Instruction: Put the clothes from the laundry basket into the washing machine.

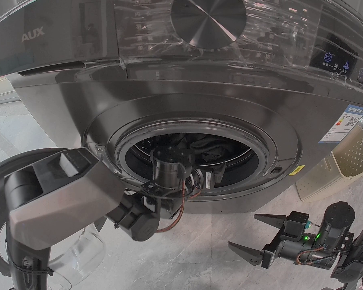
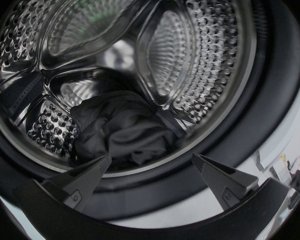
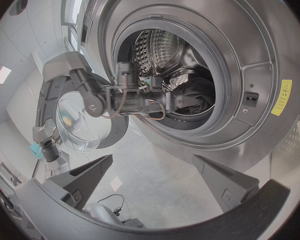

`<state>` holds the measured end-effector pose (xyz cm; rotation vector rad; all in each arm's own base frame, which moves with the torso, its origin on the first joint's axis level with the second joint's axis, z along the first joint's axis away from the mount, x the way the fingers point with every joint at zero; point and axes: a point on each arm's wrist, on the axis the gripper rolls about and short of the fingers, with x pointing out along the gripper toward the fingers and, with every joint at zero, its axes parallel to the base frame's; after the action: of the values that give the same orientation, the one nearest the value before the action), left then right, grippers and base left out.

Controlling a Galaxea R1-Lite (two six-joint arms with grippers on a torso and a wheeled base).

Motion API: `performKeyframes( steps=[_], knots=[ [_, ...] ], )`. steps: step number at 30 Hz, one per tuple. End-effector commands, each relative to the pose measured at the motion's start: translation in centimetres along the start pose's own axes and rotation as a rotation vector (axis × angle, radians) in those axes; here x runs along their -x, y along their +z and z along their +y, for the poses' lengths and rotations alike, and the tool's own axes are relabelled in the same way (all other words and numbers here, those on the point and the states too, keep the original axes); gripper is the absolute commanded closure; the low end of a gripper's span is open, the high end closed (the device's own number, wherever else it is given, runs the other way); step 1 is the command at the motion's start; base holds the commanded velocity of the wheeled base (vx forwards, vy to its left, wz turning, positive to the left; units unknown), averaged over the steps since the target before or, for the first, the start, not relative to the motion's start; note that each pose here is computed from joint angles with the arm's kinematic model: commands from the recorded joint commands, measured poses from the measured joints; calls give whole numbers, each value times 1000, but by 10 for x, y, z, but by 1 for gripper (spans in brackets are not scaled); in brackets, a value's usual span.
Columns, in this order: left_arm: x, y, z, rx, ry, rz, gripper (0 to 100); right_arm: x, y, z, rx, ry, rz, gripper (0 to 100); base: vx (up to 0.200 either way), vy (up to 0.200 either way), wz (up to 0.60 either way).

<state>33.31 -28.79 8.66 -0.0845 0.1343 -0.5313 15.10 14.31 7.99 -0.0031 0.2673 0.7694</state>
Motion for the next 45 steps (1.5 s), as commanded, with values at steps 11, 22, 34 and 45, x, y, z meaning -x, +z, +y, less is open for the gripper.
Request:
performKeyframes(
  steps=[11,22,34,45],
  knots=[
    [227,29,-28,-54,-340,28,0,37,27,2,9,-1,-154,0,0,0,0],
    [277,42,-2,-28,-360,-51,0,79,38,-13,-15,-195,-195,0,0,0,0],
    [314,50,44,-63,-118,-182,0,134,36,-29,-50,-482,-263,0,-67,0,0],
    [355,42,70,-65,45,-228,0,168,26,-23,-51,-591,-312,0,-91,0,0]
  ],
)
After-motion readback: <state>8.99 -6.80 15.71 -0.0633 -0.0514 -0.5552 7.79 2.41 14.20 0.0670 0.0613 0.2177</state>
